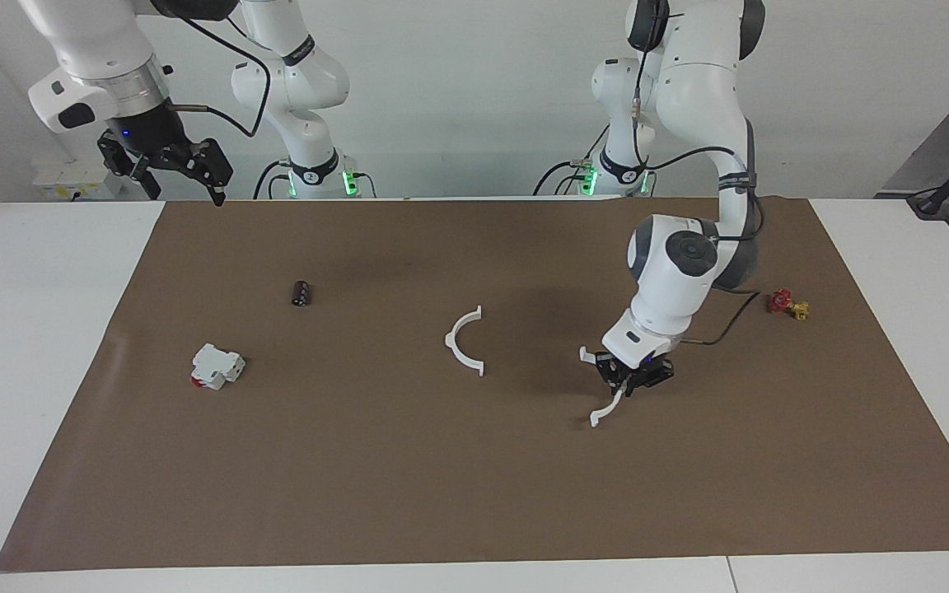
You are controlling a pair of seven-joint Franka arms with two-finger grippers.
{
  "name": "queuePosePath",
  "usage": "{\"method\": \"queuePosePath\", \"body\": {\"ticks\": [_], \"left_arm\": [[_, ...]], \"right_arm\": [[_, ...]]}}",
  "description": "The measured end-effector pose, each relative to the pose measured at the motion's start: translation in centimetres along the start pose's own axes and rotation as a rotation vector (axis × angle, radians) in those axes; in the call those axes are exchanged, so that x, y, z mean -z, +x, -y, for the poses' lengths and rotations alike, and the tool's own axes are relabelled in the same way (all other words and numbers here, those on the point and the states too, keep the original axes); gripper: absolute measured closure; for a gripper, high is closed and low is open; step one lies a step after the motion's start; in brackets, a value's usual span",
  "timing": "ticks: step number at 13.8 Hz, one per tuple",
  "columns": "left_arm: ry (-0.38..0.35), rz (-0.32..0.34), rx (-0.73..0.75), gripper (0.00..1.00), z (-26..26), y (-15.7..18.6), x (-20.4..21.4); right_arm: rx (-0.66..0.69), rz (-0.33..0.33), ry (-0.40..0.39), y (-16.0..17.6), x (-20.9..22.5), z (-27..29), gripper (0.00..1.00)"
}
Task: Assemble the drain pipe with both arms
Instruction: 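Carry the other clamp half with the left gripper toward the placed half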
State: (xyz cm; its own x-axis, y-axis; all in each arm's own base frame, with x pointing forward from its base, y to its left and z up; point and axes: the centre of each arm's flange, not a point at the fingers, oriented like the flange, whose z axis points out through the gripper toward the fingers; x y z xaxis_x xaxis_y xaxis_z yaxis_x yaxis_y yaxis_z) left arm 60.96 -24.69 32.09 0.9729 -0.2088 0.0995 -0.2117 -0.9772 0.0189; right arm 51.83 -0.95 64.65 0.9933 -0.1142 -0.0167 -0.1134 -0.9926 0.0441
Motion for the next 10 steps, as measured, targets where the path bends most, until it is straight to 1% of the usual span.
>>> {"method": "queuePosePath", "body": {"ticks": [3,8,10], "left_arm": [[0.028,0.002,0.014,0.79,-4.4,-1.6,0.1],[0.029,0.018,0.011,0.79,-8.5,-3.7,-0.5],[0.029,0.008,0.021,0.79,-10.4,-4.7,-0.8]], "right_arm": [[-0.016,0.002,0.003,0.1,-0.1,-0.9,0.00],[-0.017,0.002,0.003,0.1,-0.1,-0.9,0.00],[-0.016,0.002,0.003,0.1,-0.1,-0.9,0.00]]}}
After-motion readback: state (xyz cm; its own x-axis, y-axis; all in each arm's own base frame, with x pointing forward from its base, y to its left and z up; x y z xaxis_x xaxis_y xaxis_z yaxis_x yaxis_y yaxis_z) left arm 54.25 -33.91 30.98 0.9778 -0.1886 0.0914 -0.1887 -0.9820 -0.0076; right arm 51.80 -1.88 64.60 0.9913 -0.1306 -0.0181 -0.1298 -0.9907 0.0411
